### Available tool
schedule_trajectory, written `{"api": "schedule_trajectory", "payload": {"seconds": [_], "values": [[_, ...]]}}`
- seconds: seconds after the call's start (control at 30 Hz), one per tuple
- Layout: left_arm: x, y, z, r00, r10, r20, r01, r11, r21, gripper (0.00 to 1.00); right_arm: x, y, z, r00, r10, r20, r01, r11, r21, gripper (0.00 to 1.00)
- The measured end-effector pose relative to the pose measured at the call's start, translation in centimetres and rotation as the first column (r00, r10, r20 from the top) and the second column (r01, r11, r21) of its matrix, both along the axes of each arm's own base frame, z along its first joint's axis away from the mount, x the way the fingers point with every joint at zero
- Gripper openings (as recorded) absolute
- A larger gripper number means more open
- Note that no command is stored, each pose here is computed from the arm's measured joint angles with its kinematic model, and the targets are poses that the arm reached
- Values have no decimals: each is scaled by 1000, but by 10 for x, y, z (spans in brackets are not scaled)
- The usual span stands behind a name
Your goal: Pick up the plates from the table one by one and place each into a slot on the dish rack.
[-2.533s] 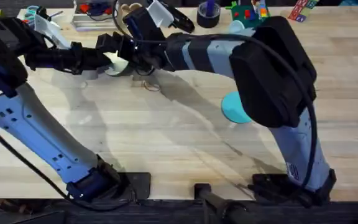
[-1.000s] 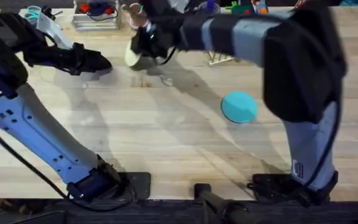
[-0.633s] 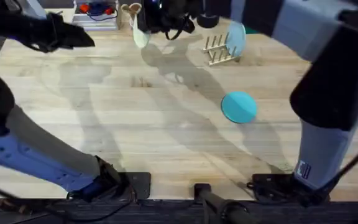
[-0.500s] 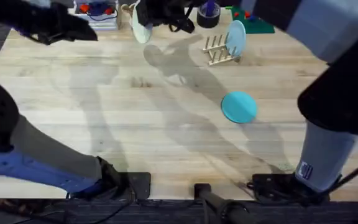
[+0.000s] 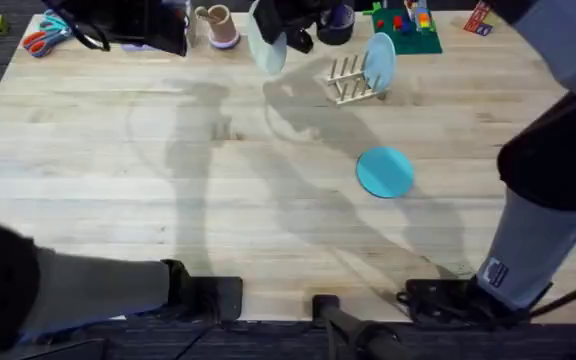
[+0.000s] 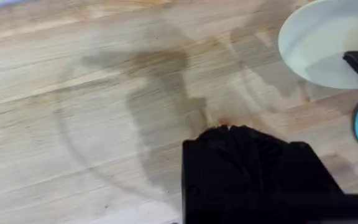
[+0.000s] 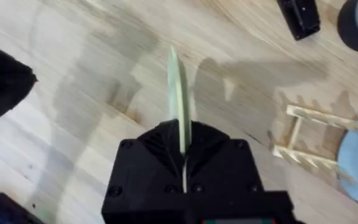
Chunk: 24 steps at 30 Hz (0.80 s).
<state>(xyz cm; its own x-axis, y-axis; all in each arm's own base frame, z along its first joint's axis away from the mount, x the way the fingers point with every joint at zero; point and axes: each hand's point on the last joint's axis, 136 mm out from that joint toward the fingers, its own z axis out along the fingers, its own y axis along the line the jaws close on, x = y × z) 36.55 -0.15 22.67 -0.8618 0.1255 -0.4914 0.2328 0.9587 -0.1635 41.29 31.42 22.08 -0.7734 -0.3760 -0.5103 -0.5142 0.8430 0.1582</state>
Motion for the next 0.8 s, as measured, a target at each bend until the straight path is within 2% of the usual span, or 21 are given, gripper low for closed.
{"api": "schedule_trajectory", "payload": {"seconds": [0.13, 0.3, 0.47, 0.5, 0.57, 0.67, 0.7, 0.8], "values": [[-12, -10, 1, 1000, 10, 5, -10, 999, 39, 41, -10, -16, 13, 1000, -5, 8, 5, 999, -39, 31], [-36, -25, -9, 1000, 5, -9, -4, 999, 49, 41, -19, -38, 53, 995, -27, 96, 32, 998, -52, 31], [-56, -52, -9, 999, -55, 2, 54, 997, 47, 49, -29, -70, 85, 984, -69, 166, 78, 996, -53, 31], [-60, -58, -7, 997, -71, 9, 70, 996, 47, 160, -31, -78, 88, 982, -81, 173, 92, 994, -57, 31], [-66, -69, -3, 996, -88, 17, 87, 995, 39, 489, -35, -92, 92, 978, -100, 183, 114, 991, -65, 31], [-70, -76, -1, 996, -90, 18, 89, 995, 36, 917, -42, -111, 94, 975, -121, 189, 138, 987, -84, 31], [-71, -77, -1, 996, -88, 13, 88, 995, 39, 961, -45, -116, 94, 974, -124, 189, 143, 986, -91, 31], [-73, -81, -2, 996, -92, 8, 92, 995, 41, 977, -55, -129, 93, 974, -135, 181, 155, 982, -104, 31]]}}
